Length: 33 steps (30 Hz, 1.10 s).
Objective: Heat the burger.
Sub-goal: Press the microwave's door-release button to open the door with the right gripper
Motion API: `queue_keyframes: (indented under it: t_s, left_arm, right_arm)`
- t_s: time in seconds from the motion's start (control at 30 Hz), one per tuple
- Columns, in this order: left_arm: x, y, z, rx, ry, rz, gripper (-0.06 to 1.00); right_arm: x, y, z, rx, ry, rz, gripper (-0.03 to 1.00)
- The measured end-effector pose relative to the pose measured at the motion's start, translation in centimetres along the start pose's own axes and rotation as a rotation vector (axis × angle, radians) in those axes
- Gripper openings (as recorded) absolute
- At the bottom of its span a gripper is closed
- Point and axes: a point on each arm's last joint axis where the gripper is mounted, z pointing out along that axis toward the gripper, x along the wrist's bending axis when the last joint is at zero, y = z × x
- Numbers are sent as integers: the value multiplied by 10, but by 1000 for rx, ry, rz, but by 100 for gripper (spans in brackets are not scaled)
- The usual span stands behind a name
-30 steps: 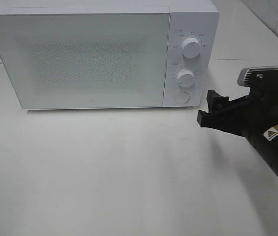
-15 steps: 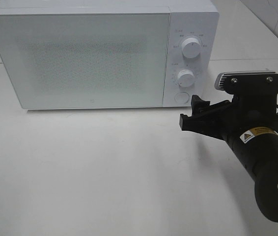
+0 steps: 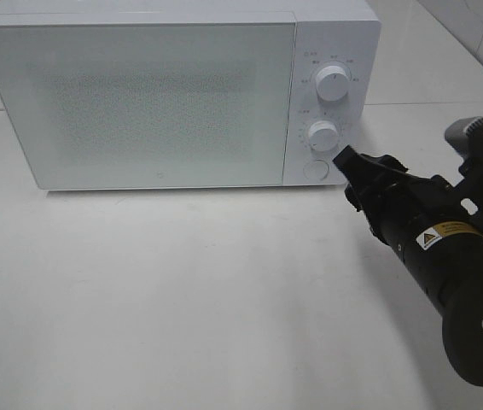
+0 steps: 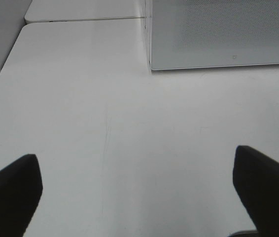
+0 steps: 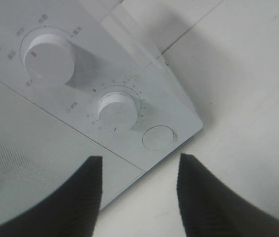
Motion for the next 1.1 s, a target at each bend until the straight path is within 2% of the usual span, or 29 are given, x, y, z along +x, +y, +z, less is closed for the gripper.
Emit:
queue_keyframes:
  t_s: [0.03, 0.07, 0.1, 0.13, 0.17, 0.23, 0.27, 0.37, 0.43, 0.53, 0.77, 0.9, 1.1]
  left_arm:
    - [0, 0, 0, 0, 0, 0, 97]
    - [0, 0, 0, 0, 0, 0, 97]
    - [0, 0, 0, 0, 0, 0, 97]
    - [0, 0, 0, 0, 0, 0, 97]
    - [0, 0, 0, 0, 0, 0, 97]
    - [0, 0, 0, 0, 0, 0, 97]
    - [0, 0, 0, 0, 0, 0, 97]
    - [0, 0, 0, 0, 0, 0, 97]
    - [0, 0, 0, 0, 0, 0, 97]
    - [0, 0, 0, 0, 0, 0, 97]
    - [0, 0, 0, 0, 0, 0, 97]
    - [0, 0, 0, 0, 0, 0, 97]
    - [0, 0, 0, 0, 0, 0, 97]
  right_arm:
    - [0, 0, 0, 3, -2, 75, 42]
    - [-1, -1, 0, 9, -7, 209, 35]
    - [-1, -1, 0, 9, -7, 209, 35]
    - [-1, -1, 0, 11, -9, 259, 33]
    - [-1, -1, 0, 11, -10, 372, 27]
    - [-1, -1, 0, 11, -11, 413, 25]
    - [-1, -1, 0, 10, -11, 503, 19]
    - [-1, -1, 0, 11, -12, 531, 16]
    - [-2, -2, 0, 21, -25, 590, 3]
    - [-2, -4, 0, 31, -38, 597, 1]
    - [-6, -7, 1, 39, -73, 626, 1]
    - [-10, -21, 12, 41, -111, 642, 1]
    - [-4, -32, 25, 52, -106, 703, 1]
